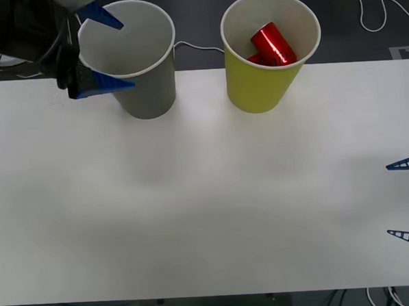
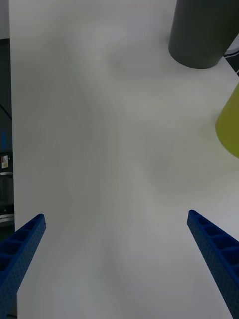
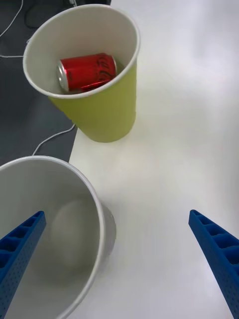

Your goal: Put the can into the green bin and the plastic bottle into the gray bin

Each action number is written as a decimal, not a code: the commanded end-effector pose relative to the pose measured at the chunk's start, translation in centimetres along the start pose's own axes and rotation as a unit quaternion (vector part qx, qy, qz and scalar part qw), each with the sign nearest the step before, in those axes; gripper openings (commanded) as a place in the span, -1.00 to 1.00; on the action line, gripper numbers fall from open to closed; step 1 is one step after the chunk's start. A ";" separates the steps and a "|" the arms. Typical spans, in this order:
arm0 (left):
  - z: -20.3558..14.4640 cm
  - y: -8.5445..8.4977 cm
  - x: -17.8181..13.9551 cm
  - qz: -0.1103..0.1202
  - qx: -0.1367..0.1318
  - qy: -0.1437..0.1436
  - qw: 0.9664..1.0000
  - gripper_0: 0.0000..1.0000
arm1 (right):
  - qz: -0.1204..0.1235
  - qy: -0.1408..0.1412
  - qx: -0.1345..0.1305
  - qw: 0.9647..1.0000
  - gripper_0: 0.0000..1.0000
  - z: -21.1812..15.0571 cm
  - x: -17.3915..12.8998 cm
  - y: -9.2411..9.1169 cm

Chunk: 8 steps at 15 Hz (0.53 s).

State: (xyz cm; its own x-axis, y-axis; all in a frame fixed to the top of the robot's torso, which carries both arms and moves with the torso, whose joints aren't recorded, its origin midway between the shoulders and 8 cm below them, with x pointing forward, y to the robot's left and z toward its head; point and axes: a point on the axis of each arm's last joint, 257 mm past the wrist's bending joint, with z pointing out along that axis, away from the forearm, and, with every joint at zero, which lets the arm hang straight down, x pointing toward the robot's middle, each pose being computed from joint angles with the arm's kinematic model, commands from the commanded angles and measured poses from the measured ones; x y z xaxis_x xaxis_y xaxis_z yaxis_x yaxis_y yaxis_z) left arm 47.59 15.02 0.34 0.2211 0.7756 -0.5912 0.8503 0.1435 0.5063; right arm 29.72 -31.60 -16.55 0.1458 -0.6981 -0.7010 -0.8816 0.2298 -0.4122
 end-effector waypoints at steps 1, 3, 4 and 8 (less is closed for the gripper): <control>-0.4 -2.7 1.8 0.030 0.015 -0.008 0.999 1.00 | 0.000 0.000 0.000 1.000 1.00 0.0 0.0 0.0; -0.8 -4.7 3.0 0.048 0.021 -0.014 0.999 1.00 | 0.000 0.000 0.000 1.000 1.00 0.0 0.0 0.0; -0.7 -6.2 3.8 0.054 0.028 -0.017 0.998 1.00 | 0.000 0.000 0.000 1.000 1.00 0.0 0.0 0.0; -0.3 -11.9 6.8 0.082 0.065 -0.022 0.994 1.00 | 0.000 0.000 0.000 1.000 1.00 0.0 0.0 0.0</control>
State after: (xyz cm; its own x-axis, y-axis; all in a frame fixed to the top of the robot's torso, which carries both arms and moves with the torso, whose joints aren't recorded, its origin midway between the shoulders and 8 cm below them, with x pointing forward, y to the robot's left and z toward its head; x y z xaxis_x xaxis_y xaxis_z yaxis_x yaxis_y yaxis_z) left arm 39.48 18.56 -8.65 0.3682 0.7541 -0.5438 0.8563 -0.0472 0.5144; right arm 29.72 -31.60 -16.55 0.1458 -0.6981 -0.7010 -0.8816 0.2298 -0.4122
